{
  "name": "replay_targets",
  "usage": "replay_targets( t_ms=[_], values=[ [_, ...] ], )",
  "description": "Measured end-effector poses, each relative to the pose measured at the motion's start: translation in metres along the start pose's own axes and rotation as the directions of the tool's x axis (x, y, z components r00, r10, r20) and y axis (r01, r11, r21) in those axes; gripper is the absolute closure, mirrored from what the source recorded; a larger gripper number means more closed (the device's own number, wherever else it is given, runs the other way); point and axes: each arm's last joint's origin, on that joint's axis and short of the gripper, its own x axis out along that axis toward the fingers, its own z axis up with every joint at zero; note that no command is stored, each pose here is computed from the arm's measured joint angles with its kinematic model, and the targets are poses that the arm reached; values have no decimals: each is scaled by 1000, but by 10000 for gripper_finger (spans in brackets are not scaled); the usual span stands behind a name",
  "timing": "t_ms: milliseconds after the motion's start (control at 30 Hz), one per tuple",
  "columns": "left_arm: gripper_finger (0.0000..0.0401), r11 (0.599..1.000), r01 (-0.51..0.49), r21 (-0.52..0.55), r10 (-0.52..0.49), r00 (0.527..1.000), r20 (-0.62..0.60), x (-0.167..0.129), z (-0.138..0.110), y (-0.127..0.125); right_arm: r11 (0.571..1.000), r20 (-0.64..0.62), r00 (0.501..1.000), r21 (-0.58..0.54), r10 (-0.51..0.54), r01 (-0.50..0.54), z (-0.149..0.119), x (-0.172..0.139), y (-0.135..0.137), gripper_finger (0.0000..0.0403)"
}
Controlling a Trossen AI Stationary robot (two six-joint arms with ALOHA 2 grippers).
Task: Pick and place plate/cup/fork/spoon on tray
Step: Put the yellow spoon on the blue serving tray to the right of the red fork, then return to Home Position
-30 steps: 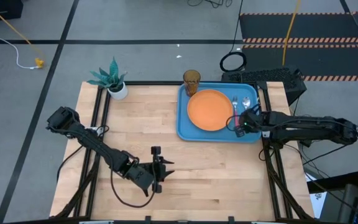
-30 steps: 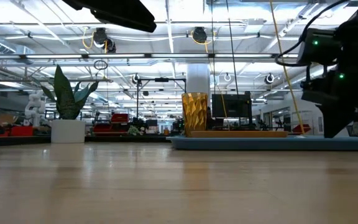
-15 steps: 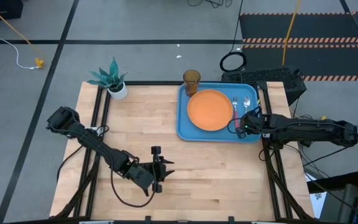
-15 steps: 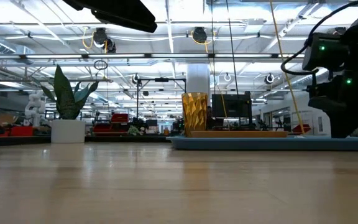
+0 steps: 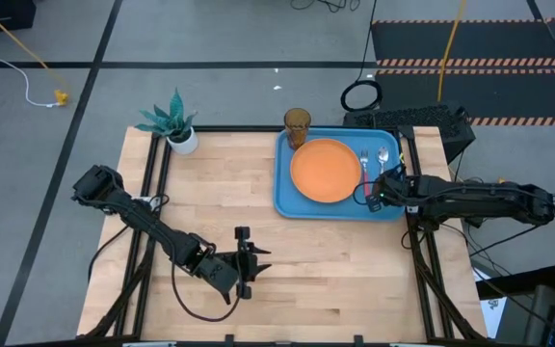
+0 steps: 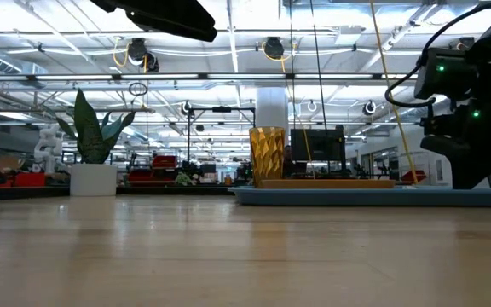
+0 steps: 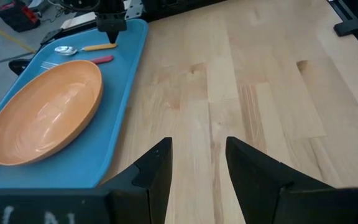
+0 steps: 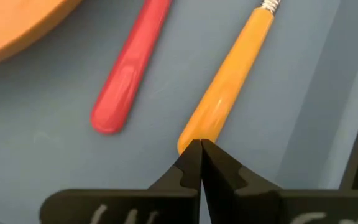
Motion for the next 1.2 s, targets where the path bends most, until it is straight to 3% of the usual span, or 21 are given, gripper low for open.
replay_targets(
  t_ms=[500,933,1067,1200],
  values=[
    [247,1000,0,0,0,1000,0,0,0,0,999,-23,999,16,-27,27,-2,-1,-3,403],
    [247,1000,0,9,0,1000,0,0,0,0,1000,16,1000,-3,20,-20,8,-11,4,403],
    [247,998,-3,58,3,1000,4,-2,2,2,984,138,976,-82,168,-158,20,-24,20,403],
    [247,999,-17,39,14,997,79,-22,20,22,909,316,861,-260,399,-326,32,-49,42,403]
  ],
)
